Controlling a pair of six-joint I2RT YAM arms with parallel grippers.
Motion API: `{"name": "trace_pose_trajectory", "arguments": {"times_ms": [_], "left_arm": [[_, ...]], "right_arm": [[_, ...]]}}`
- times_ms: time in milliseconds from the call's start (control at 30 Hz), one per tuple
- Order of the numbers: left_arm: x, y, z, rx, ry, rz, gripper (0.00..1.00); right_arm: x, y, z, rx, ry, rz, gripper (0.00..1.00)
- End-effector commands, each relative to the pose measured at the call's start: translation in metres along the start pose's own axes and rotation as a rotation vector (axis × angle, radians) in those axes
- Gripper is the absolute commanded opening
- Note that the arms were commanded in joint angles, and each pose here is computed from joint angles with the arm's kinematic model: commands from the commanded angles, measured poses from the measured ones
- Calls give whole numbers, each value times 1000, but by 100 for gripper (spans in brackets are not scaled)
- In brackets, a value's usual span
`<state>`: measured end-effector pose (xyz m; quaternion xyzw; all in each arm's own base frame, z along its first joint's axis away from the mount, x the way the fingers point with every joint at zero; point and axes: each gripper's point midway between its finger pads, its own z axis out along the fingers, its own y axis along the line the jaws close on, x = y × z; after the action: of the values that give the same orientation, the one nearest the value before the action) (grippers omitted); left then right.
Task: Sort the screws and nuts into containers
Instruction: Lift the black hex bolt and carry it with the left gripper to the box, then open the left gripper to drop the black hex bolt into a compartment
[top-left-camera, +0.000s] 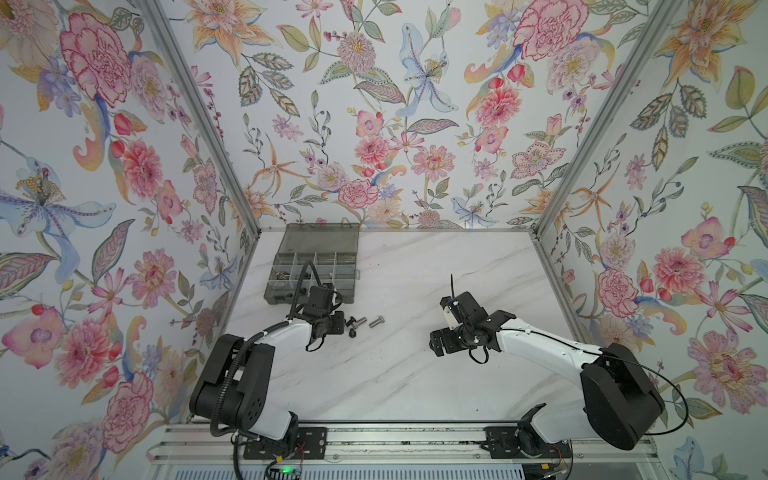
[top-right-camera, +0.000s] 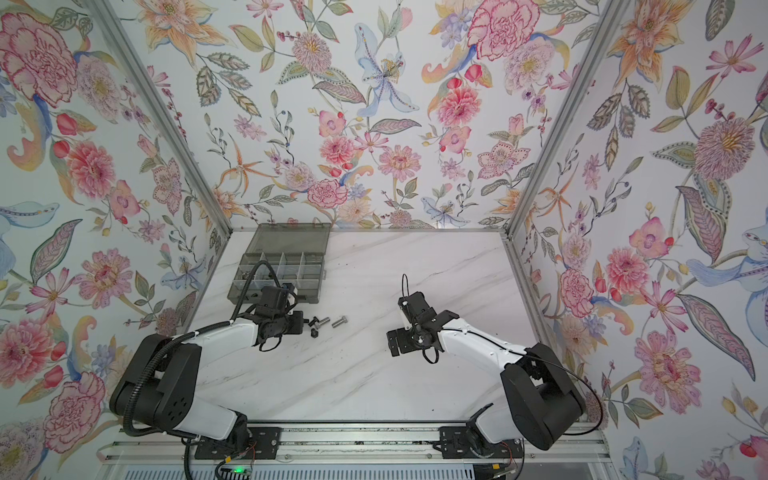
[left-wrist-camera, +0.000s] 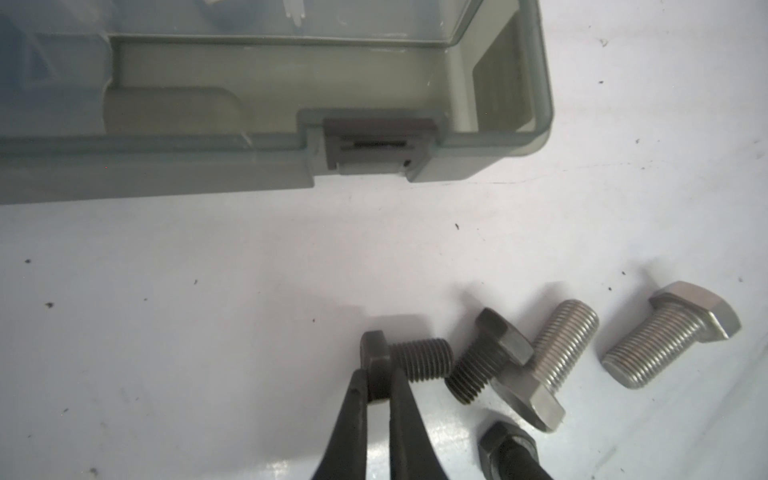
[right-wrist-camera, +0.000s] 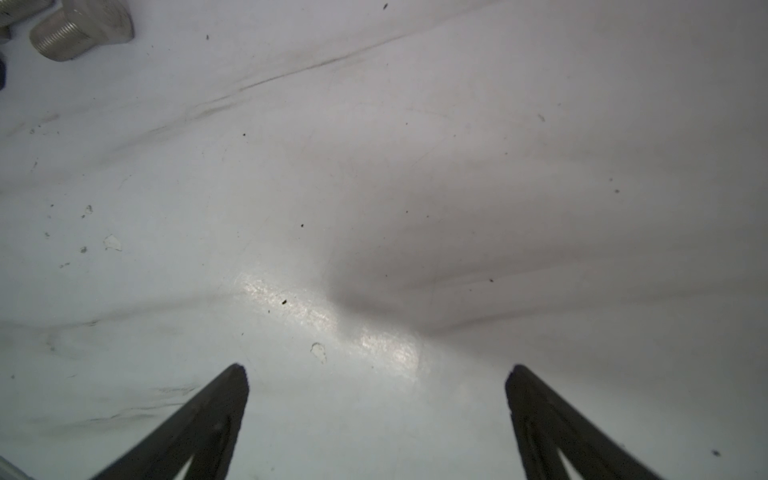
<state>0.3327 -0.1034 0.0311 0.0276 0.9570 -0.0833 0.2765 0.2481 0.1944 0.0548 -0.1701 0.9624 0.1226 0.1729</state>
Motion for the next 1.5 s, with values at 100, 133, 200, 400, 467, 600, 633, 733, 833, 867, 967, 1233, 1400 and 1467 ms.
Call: {"name": "trace_pose_trajectory", "arguments": {"times_ms": [100,133,200,400,467,600,633,733,833,867,967,1233,1400,1467], "left_arm": [[-5,5,-16,-44,-11,-8,0],[-7,5,-20,-48,-19,-6,0],[-13,6,-26,-59,-34,-6,0],[-34,17,-53,-116,-97,-25,0],[-46,23,-64,-136,-133,-45,0],[-72,48,-83,-177,-199,-102,0],[-79,54,-87,-182,-214,-117,0],[-98,80,-94,-213,-271,-164,0],[-111,109,-88,-256,-297,-195,0],[-114,116,-84,-256,-291,-207,0],[-121,134,-74,-256,-287,-230,0],[-129,149,-44,-244,-270,-242,0],[-124,151,-27,-234,-239,-249,0],[-120,152,-23,-239,-223,-246,7]], "right_arm": [[1,-2,0,11,15,-2,99],[0,-1,-1,10,14,-2,99],[0,-1,0,9,15,-3,99],[-1,-1,-1,7,11,-5,99],[-1,-1,-1,7,11,-6,99],[-2,0,-1,5,12,-10,99],[-3,0,-1,5,11,-12,99],[-5,1,0,3,12,-12,99],[-7,3,-1,-4,8,-13,99],[-7,4,-1,-6,9,-13,99],[-6,4,-3,-5,3,-12,99],[-1,0,-1,8,13,-10,99],[-2,2,0,4,13,-10,99],[-1,1,0,7,14,-10,99]]}}
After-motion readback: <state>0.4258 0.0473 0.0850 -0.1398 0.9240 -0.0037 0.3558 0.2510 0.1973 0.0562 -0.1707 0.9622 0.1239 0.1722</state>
